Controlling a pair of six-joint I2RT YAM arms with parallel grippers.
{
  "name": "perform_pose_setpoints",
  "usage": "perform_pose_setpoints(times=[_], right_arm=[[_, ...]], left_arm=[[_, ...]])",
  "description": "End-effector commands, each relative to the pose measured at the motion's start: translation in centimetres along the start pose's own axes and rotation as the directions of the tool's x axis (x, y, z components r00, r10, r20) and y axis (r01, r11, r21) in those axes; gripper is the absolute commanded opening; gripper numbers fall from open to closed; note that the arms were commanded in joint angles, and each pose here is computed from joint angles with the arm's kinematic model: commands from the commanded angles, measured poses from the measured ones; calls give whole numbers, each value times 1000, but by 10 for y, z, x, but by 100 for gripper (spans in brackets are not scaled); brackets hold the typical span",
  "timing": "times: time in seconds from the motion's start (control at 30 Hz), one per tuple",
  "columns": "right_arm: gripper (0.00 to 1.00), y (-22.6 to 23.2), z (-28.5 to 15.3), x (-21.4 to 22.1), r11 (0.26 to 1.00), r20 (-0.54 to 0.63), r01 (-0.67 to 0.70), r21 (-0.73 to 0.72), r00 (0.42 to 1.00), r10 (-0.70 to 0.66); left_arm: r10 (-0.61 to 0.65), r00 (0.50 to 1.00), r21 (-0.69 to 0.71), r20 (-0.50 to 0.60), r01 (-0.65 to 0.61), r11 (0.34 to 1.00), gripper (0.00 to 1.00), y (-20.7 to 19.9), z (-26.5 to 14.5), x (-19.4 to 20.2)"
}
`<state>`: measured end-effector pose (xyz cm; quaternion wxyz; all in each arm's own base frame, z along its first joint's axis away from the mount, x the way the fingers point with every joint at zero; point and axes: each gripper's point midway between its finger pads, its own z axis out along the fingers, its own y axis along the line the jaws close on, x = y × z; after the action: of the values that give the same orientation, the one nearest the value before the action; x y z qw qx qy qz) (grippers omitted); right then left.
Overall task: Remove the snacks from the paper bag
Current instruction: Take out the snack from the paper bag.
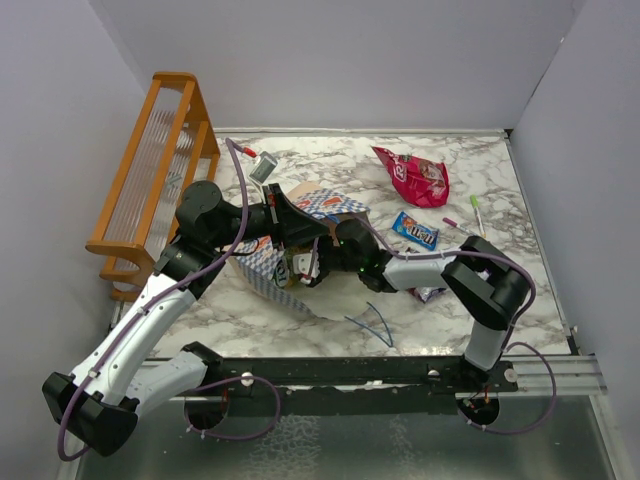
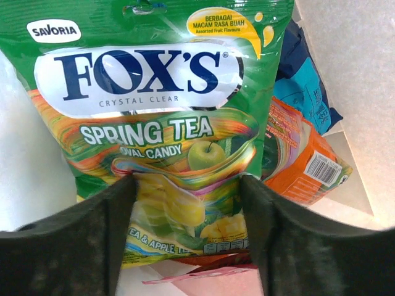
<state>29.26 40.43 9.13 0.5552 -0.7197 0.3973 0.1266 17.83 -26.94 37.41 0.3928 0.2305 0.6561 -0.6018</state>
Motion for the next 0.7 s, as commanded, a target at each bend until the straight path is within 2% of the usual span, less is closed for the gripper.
perform_pose_setpoints(times=[0.0,0.07,0.2,0.33,0.5,0.67], right_arm=[[55,-3,-2,-3,1000,10,0,3,1000,0],[46,-7,-6,-8,1000,20,8,15,1000,-8],[37,-15,-17,-17,998,42,22,58,999,-24],[20,-21,-24,-28,997,63,20,72,998,-25],[10,-27,-38,-44,995,109,11,101,994,-22],[5,-30,-53,-57,993,141,-11,114,990,-5]], left_arm=[[46,998,37,38,-47,998,0,-17,-1,-13],[45,998,33,41,-47,998,0,-16,-1,-13],[47,998,30,42,-48,998,0,-15,-2,-13],[40,998,19,43,-41,999,0,-12,-2,-11],[44,998,6,55,-45,999,0,-11,-3,-12],[43,997,-10,61,-42,999,0,-8,-3,-13]])
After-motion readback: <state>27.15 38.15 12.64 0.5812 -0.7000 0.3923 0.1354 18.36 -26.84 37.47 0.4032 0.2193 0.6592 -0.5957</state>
